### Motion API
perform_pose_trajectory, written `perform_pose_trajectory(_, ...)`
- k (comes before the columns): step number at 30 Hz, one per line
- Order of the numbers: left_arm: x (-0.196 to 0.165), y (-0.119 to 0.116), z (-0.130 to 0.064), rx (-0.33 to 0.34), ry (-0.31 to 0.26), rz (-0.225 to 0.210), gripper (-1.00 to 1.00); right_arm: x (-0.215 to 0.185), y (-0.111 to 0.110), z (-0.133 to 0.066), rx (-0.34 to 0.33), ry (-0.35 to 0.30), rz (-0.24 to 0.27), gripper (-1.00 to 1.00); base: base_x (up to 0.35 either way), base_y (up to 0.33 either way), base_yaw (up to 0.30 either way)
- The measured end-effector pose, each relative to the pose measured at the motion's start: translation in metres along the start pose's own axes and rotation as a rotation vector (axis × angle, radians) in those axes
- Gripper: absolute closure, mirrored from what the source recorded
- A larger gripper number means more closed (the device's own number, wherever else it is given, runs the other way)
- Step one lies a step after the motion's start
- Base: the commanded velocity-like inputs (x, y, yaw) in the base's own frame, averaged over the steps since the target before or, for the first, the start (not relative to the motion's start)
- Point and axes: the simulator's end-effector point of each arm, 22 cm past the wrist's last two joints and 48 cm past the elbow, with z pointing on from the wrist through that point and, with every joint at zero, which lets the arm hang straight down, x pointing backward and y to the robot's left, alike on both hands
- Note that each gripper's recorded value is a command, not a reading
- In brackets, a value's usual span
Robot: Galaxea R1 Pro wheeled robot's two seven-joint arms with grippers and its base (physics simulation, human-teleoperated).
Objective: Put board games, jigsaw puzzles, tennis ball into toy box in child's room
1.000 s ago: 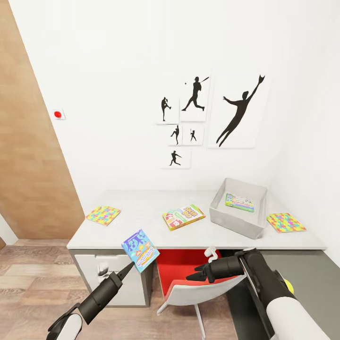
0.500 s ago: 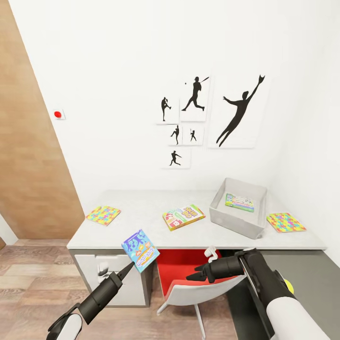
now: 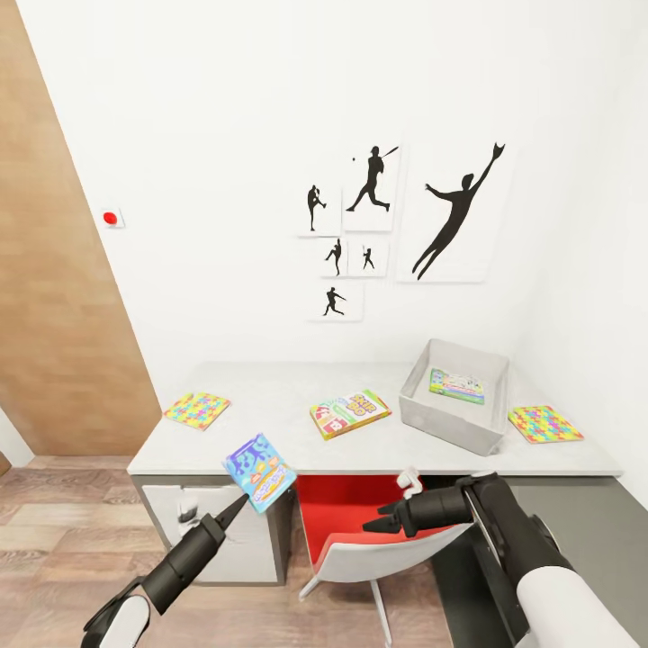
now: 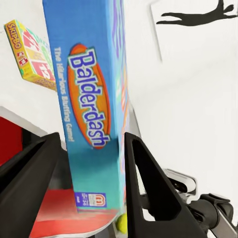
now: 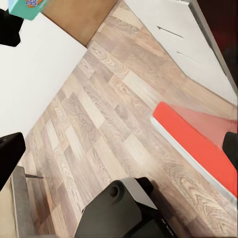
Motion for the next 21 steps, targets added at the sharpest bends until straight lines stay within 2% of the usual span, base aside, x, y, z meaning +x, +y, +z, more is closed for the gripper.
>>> perform_pose_trajectory(5, -0.014, -0.001, -0.003, 0.006, -0.037, -0.010, 1.00, 0.000, -0.004, -0.007, 0.010, -0.004, 0.002, -1.00, 0.000, 0.000, 0.000)
perform_pose_trajectory(16, -0.021, -0.006, -0.004, 0.021, -0.051, -0.008, 1.00, 0.000, -0.007, -0.012, 0.017, -0.007, 0.000, -1.00, 0.001, 0.000, 0.000)
perform_pose_trajectory(21, -0.022, -0.013, -0.004, 0.043, -0.054, -0.003, 1.00, 0.000, -0.007, -0.013, 0.019, -0.007, -0.001, -1.00, 0.111, 0.000, 0.000)
